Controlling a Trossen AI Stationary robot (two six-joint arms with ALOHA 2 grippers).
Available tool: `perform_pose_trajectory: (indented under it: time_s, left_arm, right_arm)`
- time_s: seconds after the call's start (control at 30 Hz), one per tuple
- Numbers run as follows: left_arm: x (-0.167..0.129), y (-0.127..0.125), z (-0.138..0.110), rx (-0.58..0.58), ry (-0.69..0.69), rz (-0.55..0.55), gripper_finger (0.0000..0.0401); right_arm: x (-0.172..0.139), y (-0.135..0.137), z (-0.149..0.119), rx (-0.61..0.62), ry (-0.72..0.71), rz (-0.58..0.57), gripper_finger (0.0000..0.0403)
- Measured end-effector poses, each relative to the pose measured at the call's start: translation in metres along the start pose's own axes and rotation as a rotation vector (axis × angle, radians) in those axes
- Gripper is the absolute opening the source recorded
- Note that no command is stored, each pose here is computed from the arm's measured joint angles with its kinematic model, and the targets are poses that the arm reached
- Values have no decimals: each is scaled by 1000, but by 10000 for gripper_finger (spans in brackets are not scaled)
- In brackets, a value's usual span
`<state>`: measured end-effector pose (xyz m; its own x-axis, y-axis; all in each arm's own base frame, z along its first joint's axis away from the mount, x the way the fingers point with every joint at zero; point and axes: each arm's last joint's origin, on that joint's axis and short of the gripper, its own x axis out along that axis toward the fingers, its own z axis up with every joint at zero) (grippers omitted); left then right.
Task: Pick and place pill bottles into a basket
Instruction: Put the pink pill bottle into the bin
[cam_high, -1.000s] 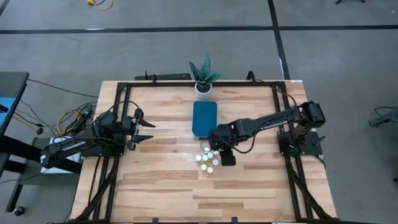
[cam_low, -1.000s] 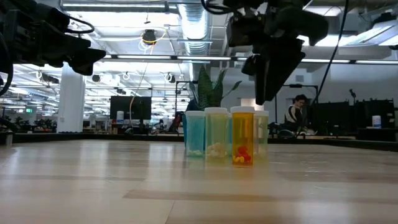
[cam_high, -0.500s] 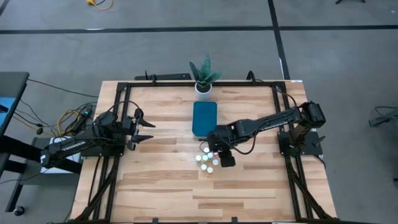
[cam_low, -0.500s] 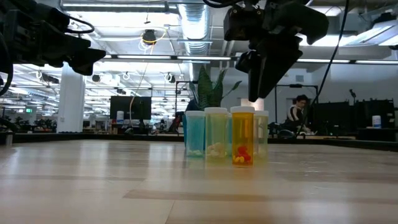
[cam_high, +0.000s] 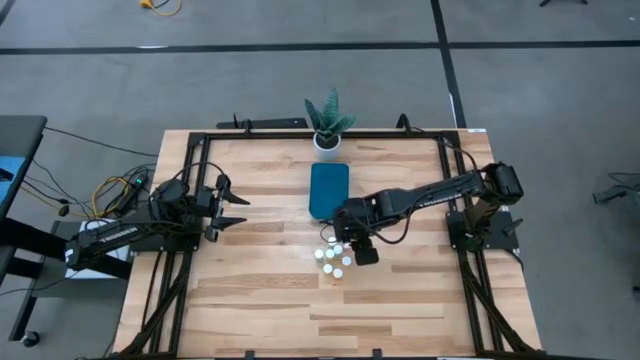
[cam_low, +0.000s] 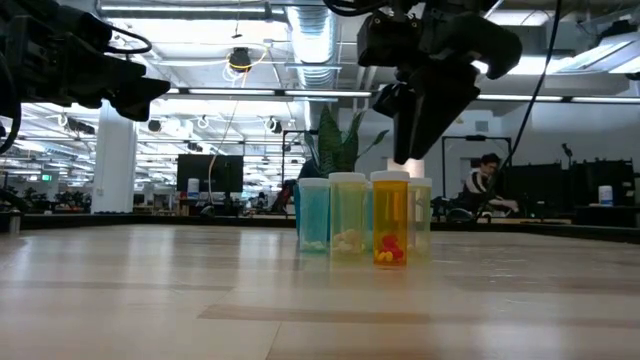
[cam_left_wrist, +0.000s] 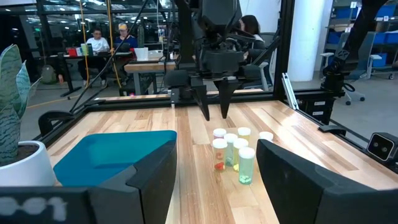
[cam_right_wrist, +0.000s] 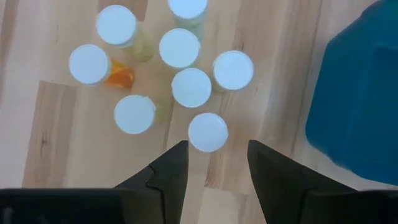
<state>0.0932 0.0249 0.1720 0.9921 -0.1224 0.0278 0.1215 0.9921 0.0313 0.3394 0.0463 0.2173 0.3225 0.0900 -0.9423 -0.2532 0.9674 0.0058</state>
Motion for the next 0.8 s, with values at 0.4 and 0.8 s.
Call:
perform_pose_trajectory:
  time_s: [0.4,0.8]
  left_arm:
    - [0,0,0,0,0,0,213]
    - [0,0,0,0,0,0,213]
  right_arm:
    - [0,-5,-1,24,6,-6,157]
    - [0,-5,-2,50,11,-6,154]
